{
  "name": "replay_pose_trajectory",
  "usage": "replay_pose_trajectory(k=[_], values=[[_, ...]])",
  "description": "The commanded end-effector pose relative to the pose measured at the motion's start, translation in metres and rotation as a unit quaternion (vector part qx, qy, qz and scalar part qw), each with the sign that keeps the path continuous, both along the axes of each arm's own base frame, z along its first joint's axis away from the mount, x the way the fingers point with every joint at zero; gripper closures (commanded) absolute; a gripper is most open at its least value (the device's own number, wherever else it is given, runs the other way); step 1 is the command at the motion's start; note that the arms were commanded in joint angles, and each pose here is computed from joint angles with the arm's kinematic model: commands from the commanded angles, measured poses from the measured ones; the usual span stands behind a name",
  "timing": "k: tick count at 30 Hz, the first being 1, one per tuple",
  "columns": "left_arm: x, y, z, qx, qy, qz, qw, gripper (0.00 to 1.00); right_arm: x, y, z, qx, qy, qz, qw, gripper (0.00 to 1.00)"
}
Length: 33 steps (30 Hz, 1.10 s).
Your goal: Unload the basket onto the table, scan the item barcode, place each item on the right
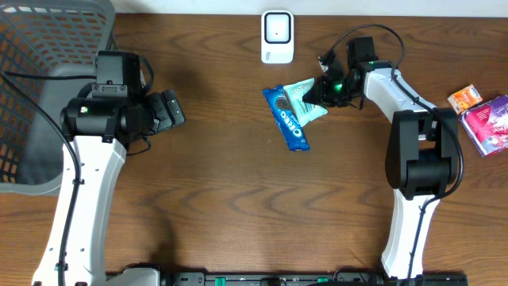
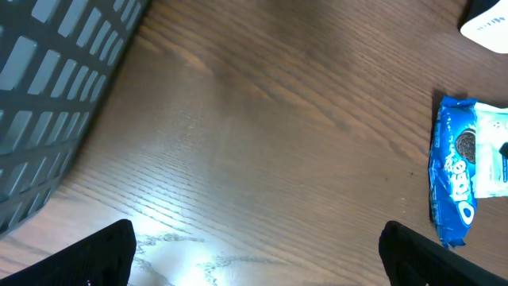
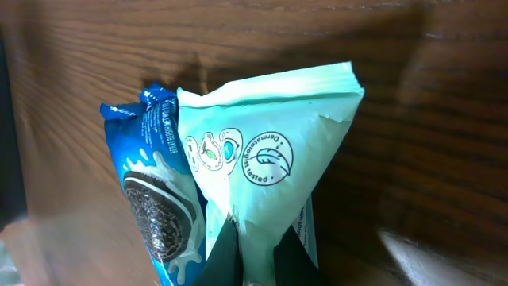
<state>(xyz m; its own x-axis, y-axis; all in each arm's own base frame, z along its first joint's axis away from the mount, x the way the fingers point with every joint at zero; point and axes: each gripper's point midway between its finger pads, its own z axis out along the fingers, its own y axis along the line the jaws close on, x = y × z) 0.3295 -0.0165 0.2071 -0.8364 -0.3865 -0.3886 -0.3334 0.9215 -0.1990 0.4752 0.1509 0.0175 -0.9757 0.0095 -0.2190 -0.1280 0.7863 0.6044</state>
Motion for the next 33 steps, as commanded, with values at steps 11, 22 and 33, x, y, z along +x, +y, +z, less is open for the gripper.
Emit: replay_pose_trajectory(k=[11, 22, 33], values=[[0.001, 0.003, 0.001, 0.005, 0.0, 0.005, 1.0, 0.02, -0.003, -0.103, 0.032, -0.381, -0.043, -0.124, 0.915, 0.99], [0.001, 0.003, 0.001, 0.005, 0.0, 0.005, 1.0, 0.02, -0.004, -0.118, 0.072, -0.6, -0.126, -0.165, 0.773, 0.99], [0.001, 0.003, 0.001, 0.005, 0.0, 0.005, 1.0, 0.02, -0.007, -0.086, 0.028, -0.559, -0.104, -0.152, 0.808, 0.99]])
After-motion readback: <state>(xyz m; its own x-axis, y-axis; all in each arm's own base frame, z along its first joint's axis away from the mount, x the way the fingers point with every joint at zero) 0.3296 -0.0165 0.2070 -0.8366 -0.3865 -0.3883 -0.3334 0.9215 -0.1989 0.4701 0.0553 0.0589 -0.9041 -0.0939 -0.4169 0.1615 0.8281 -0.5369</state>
